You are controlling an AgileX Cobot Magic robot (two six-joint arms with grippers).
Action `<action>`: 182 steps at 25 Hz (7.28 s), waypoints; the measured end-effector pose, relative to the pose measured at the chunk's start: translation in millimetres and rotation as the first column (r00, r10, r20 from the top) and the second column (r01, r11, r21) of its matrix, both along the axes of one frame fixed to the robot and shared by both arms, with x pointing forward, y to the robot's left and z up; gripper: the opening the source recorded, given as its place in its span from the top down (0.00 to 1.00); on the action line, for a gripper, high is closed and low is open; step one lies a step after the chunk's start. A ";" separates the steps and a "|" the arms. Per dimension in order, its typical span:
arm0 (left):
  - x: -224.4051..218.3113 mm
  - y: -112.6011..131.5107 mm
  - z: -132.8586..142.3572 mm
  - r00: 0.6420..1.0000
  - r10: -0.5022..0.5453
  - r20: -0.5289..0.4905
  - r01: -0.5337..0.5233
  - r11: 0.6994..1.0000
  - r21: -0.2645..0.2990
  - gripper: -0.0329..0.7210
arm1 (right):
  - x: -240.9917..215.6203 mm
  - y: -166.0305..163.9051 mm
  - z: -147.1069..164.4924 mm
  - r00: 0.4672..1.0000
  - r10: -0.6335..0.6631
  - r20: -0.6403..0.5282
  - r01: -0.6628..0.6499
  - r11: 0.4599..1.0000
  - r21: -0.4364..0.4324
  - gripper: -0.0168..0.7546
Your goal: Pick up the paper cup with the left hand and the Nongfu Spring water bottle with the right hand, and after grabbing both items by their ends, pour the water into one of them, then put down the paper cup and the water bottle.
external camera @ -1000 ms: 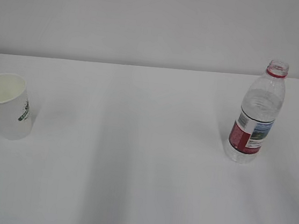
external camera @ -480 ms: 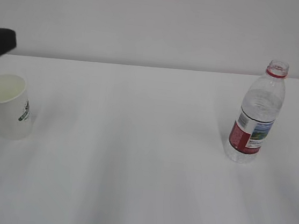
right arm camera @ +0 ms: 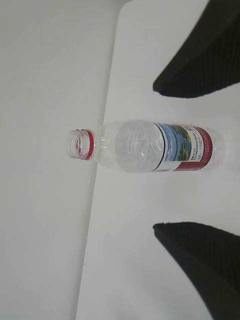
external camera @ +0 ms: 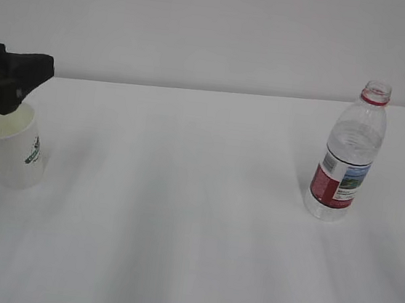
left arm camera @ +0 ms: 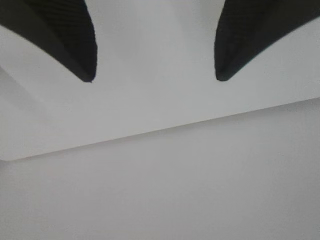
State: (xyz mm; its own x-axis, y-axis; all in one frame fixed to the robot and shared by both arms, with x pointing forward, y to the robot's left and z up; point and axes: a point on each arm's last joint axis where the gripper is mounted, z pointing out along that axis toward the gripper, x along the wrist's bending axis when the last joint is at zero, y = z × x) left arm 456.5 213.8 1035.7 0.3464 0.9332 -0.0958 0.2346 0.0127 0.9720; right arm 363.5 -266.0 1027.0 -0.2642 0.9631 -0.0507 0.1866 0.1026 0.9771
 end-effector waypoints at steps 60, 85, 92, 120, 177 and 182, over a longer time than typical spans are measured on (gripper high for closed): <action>-23.8 29.3 -150.8 0.970 0.202 -0.137 -0.184 0.974 0.130 0.34 | 46.8 7.5 -99.1 0.997 -0.062 -0.041 0.064 0.997 0.049 0.21; -24.0 25.9 -151.7 0.977 0.164 -0.139 -0.147 0.981 0.127 0.35 | 107.8 20.3 -147.9 0.983 -0.097 -0.156 0.099 0.995 0.008 0.10; -24.0 25.7 -151.7 0.977 0.162 -0.139 -0.145 0.981 0.127 0.35 | 126.9 25.2 -152.0 0.986 -0.096 -0.137 0.099 0.995 0.015 0.10; -24.0 25.6 -151.6 0.977 0.162 -0.140 -0.145 0.981 0.125 0.35 | 175.6 33.9 -161.0 0.987 -0.139 -0.077 0.143 0.989 0.047 0.11; -24.0 25.8 -151.6 0.977 0.164 -0.139 -0.147 0.981 0.125 0.35 | 178.3 35.7 -156.7 0.992 -0.109 -0.068 0.107 0.994 -0.039 0.36; -24.0 25.8 -151.6 0.977 0.164 -0.139 -0.147 0.981 0.125 0.35 | 171.7 34.5 -151.8 0.992 -0.103 -0.070 0.101 0.994 -0.040 0.36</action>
